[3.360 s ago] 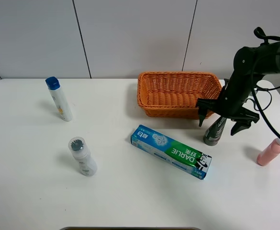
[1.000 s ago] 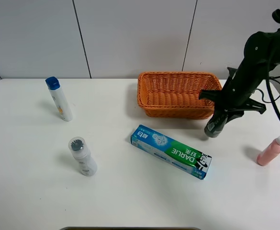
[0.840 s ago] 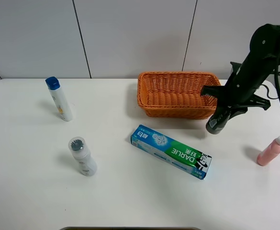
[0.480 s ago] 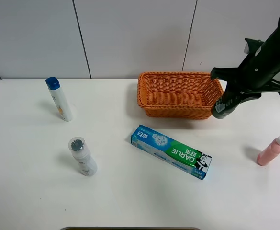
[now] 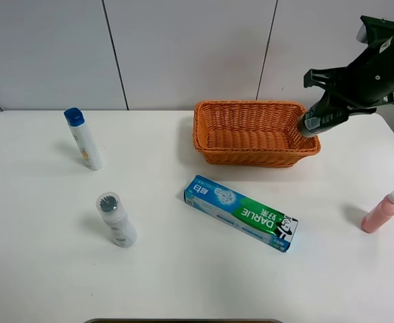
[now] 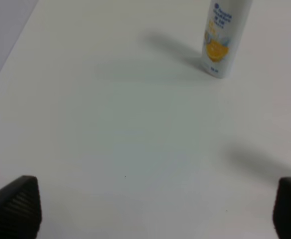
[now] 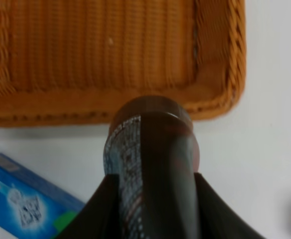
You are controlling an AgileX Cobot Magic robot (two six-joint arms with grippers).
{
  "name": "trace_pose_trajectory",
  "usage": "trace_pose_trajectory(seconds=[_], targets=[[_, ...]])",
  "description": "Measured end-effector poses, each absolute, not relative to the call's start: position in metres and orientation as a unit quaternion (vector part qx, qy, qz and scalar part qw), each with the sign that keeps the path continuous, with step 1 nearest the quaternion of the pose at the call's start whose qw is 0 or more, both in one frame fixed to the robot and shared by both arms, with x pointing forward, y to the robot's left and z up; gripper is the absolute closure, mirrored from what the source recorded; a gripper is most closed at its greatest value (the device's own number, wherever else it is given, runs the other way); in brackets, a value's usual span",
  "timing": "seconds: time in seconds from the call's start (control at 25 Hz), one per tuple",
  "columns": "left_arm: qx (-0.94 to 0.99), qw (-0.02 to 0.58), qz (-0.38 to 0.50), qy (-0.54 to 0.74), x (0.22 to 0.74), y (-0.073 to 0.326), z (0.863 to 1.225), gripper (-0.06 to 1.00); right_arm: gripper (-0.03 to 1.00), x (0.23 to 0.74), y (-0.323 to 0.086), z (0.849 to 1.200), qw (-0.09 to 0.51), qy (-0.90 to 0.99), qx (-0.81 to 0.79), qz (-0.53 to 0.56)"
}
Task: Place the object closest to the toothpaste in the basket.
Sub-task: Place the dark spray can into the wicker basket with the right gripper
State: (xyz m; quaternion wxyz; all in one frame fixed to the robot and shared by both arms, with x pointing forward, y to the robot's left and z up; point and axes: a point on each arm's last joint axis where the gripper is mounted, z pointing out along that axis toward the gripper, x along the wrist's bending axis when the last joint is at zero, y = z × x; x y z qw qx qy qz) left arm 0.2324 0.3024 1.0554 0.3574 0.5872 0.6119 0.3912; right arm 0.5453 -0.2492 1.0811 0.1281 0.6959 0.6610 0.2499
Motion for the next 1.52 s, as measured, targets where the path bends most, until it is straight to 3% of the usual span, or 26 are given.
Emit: trace_pose_trajectory(seconds=[0.36, 0.8, 1.12, 1.52], targets=[[0.587, 0.357, 0.391, 0.612, 0.232, 0.302, 1.055, 0.01, 0.65, 0.562, -0.248, 1.088, 0.192, 0.664, 0.653, 0.309], [0.587, 0.357, 0.391, 0.612, 0.232, 0.302, 1.055, 0.01, 0.65, 0.633, -0.234, 1.062, 0.159, 0.687, 0.648, 0.288], [0.587, 0.357, 0.391, 0.612, 0.232, 0.302, 1.055, 0.01, 0.65, 0.661, -0.212, 1.03, 0.131, 0.711, 0.631, 0.279], [0.587, 0.357, 0.391, 0.612, 0.232, 0.302, 1.055, 0.01, 0.65, 0.68, -0.197, 0.958, 0.1, 0.728, 0.635, 0.237]])
